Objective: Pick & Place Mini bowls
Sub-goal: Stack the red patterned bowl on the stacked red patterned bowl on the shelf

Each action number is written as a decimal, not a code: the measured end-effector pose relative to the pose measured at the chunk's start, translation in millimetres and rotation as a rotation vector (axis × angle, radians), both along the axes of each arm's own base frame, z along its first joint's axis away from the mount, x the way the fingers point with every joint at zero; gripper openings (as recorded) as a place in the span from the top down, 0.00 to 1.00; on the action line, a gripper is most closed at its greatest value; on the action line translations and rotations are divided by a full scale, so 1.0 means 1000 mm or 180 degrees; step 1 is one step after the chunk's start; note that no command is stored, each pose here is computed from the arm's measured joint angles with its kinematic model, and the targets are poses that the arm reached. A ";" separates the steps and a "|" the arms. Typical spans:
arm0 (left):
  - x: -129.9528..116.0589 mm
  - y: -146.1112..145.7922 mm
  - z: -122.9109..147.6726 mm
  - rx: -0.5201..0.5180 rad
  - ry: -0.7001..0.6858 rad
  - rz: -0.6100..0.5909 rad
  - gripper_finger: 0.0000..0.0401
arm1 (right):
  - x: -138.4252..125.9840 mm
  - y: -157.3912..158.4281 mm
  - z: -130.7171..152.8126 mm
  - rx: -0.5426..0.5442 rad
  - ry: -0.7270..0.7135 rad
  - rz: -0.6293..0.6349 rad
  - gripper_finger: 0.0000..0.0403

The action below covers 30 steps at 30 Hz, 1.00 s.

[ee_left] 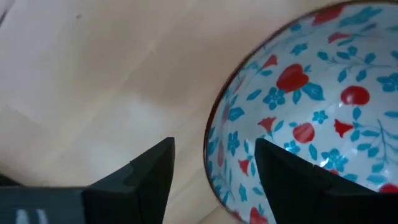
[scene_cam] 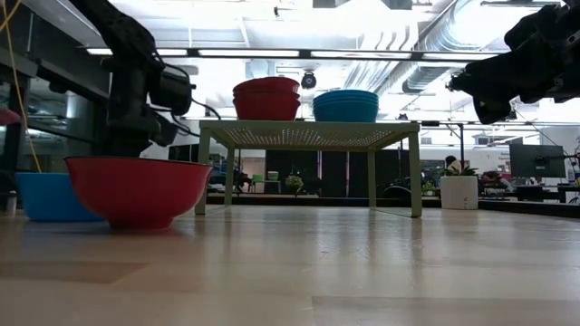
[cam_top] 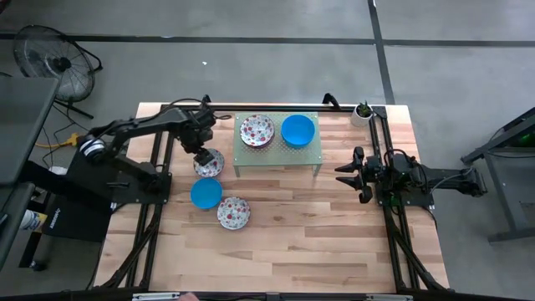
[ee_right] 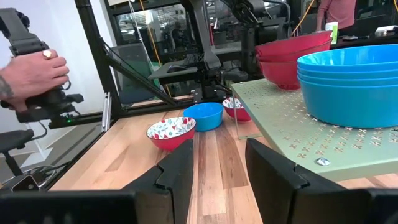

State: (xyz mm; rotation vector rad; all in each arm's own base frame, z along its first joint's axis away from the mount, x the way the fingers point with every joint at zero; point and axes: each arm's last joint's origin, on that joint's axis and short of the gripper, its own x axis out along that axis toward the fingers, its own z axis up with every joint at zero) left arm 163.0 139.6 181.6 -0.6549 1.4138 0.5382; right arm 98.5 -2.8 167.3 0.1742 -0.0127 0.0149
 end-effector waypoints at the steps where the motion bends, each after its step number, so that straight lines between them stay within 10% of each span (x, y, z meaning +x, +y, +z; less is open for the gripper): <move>1: 0.001 0.001 -0.002 -0.0014 -0.0013 0.0014 0.48 | 0.000 0.000 0.000 -0.0001 0.0000 0.0001 0.67; 30: 0.004 0.003 -0.006 -0.0029 0.0000 0.0195 0.84 | 0.000 0.000 0.000 -0.0001 -0.0001 0.0000 0.67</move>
